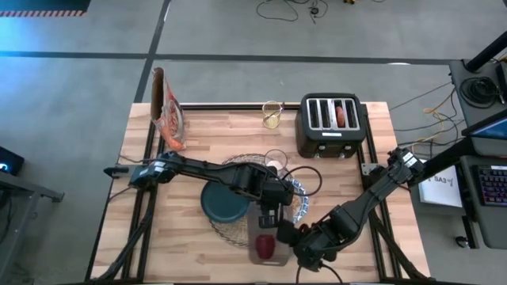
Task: Arrange a breakfast setting
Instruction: Move the black bin to the bottom right of the table
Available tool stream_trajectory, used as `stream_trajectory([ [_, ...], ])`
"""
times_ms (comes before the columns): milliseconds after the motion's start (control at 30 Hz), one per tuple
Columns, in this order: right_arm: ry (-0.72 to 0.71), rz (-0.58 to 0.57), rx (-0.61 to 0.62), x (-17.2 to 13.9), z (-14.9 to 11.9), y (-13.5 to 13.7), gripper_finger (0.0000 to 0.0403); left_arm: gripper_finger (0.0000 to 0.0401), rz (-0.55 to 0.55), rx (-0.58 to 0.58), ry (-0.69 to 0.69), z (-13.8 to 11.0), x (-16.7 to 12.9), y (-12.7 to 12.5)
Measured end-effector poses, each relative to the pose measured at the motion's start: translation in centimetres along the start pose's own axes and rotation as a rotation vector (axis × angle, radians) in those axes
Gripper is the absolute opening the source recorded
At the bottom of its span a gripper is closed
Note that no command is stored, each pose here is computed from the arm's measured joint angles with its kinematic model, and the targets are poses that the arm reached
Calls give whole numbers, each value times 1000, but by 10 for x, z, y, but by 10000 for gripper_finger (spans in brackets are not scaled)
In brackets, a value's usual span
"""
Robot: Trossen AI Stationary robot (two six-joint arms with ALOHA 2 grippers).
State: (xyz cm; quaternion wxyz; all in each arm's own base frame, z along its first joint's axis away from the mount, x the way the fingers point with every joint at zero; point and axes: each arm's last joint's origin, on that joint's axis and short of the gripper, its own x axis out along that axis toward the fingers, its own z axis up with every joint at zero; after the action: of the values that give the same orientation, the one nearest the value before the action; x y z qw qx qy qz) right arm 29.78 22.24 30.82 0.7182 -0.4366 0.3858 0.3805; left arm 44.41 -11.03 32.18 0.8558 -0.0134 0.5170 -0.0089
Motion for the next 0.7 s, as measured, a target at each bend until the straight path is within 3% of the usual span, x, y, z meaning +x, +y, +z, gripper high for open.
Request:
stream_trajectory([
  [700,-34,-19,-49,0,5,1,89,0,9,10,56,-5,0,1],
])
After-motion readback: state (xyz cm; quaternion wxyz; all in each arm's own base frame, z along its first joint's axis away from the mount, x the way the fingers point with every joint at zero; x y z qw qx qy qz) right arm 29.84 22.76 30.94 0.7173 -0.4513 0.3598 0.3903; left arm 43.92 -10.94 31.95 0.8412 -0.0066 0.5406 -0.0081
